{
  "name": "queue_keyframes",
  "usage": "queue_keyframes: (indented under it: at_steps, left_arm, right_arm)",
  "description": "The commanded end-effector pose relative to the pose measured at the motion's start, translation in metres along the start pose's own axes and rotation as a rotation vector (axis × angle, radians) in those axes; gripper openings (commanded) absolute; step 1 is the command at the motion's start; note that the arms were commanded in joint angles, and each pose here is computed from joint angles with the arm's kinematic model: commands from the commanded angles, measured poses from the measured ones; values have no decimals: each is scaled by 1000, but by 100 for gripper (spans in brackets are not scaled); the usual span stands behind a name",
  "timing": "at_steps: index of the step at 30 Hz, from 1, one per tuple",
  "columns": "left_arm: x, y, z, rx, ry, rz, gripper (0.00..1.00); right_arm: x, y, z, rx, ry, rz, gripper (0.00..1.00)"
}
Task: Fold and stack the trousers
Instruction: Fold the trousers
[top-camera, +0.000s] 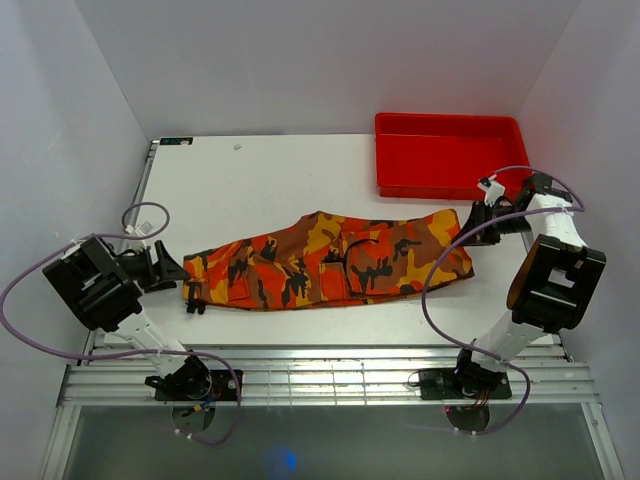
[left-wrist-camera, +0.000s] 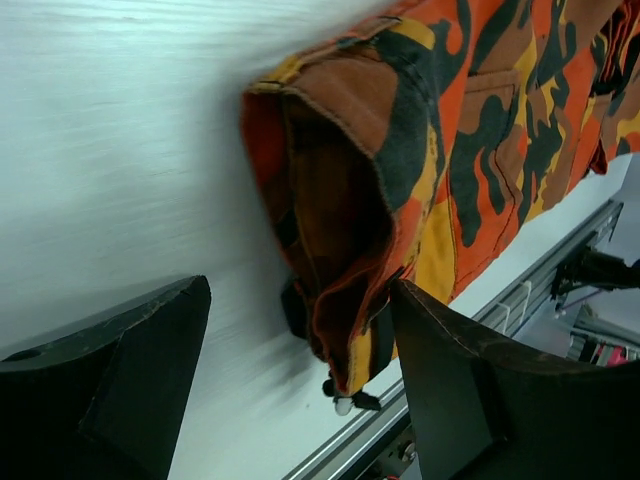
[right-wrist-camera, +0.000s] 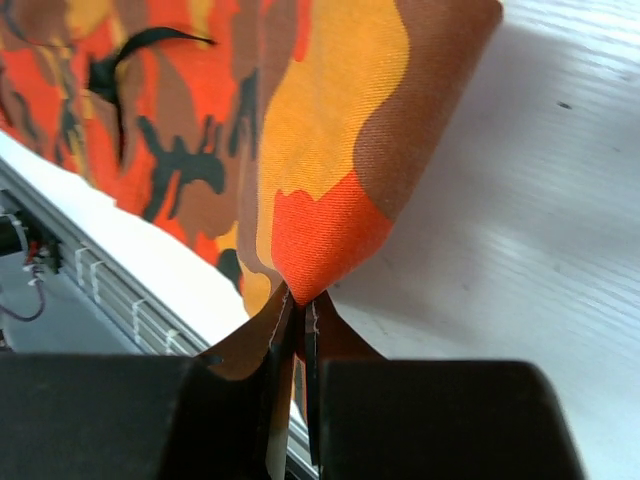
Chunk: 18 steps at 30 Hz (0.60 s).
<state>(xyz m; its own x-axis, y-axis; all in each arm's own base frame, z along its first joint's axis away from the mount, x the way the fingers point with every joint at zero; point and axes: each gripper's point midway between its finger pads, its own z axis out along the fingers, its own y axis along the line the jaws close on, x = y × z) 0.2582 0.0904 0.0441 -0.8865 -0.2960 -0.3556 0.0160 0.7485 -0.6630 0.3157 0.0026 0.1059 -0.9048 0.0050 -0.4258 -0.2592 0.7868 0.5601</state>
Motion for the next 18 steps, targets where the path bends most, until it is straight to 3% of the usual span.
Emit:
queue_keyframes:
  at_steps: [1,5,9,16,18]
  left_arm:
    - [-3,-14,12,31,0,51,83]
    - [2,-22,26,80,26,30,69]
    - [6,-21,34,104,43,-9,49]
    - [3,-31,44,145,61,-11,0]
    - [1,-38,49,162,72,-15,0]
  right_arm:
    - [-24,46,-22,-130,-101,-18,8]
    - [-37,67,-28,-176,-143,-17,8]
    - [-56,92,-29,-144,-173,-29,8]
    - [-87,144,-7,-18,-218,-66,8]
    - [-87,171,8,-33,-202,-90,8]
